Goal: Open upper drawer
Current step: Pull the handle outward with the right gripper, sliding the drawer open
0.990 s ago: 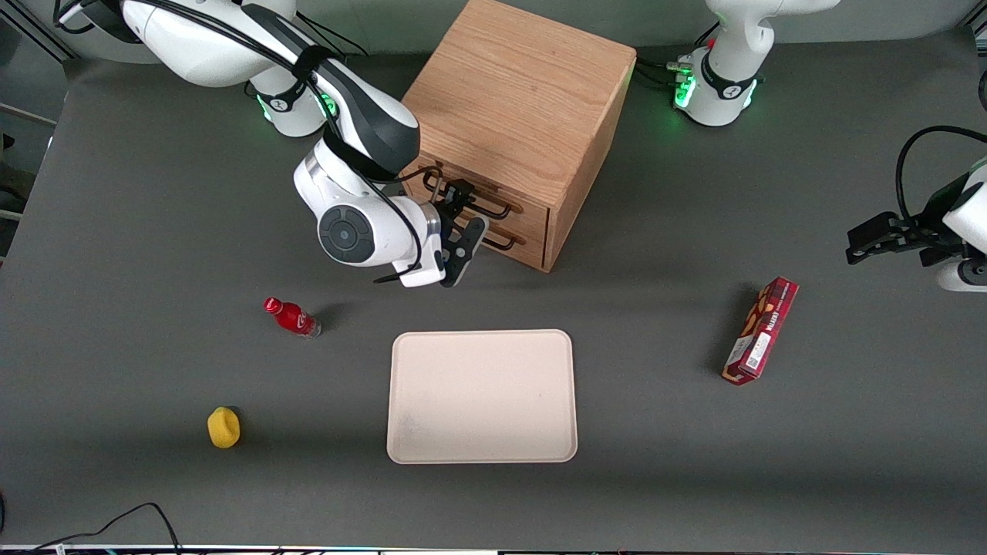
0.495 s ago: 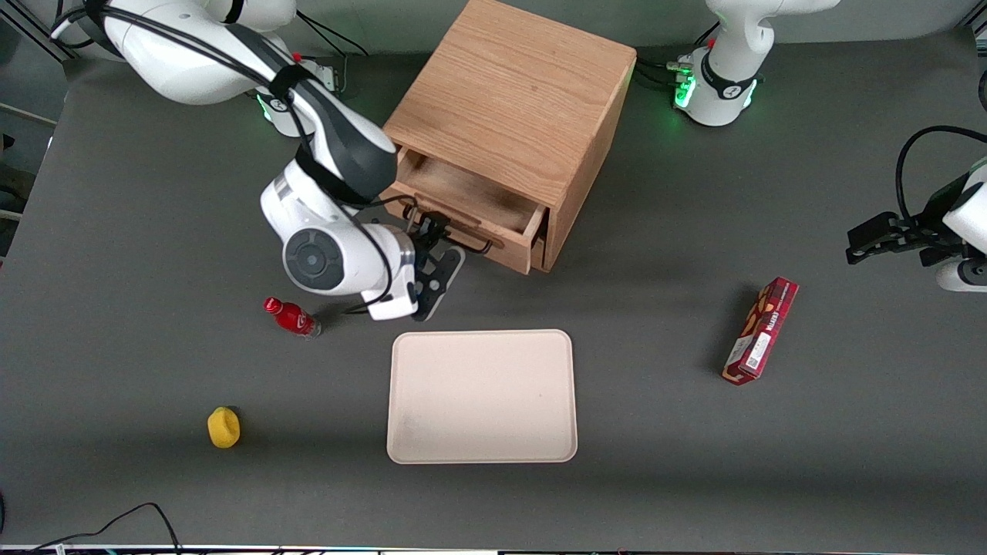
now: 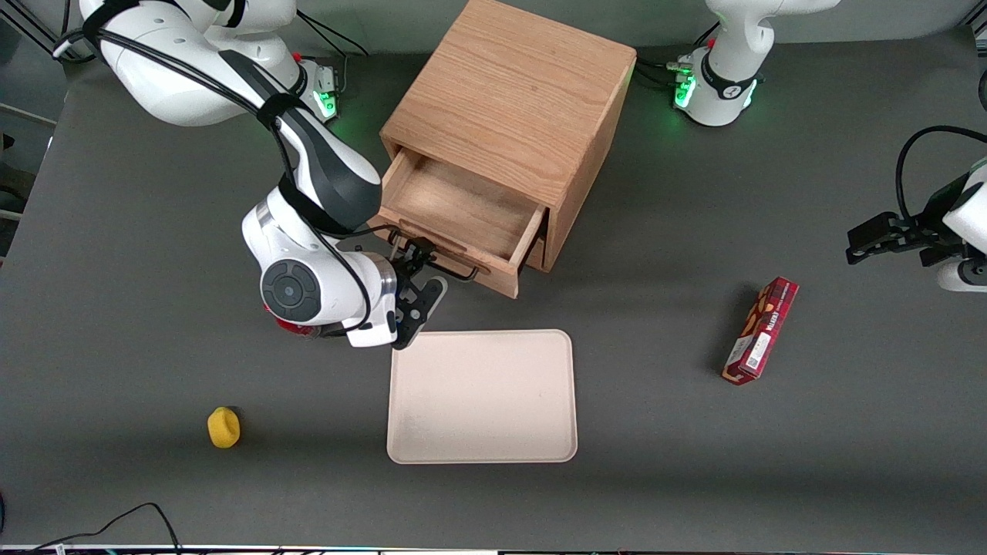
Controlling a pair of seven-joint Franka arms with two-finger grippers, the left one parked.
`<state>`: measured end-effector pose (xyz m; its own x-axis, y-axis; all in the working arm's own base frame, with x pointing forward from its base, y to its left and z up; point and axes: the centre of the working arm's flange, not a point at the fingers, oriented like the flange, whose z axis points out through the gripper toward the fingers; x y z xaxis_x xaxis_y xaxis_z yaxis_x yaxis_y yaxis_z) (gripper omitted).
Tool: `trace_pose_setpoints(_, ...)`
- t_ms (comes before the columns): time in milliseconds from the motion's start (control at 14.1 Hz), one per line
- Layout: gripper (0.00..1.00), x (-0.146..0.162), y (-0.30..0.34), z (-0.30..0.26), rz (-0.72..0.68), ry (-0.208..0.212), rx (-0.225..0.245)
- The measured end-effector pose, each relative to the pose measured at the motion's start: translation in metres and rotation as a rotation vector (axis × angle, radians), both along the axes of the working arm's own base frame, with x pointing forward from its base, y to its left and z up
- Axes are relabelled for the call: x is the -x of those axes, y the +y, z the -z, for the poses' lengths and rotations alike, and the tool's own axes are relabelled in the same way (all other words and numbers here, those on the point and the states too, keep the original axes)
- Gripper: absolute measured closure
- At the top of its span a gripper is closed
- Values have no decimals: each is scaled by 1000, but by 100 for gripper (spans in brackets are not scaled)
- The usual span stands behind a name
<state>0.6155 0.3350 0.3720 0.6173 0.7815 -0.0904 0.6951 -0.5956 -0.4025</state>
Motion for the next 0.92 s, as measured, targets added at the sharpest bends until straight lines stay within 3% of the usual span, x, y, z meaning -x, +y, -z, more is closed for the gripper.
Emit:
trace_pose_setpoints(212,0,-18,-18,-10,6,-5,10)
trace_pose_setpoints(778,0,-55,-63,-13,-7,-72,3)
trace_pose_setpoints(919,0,-56,-66,-18,-10,-66,6)
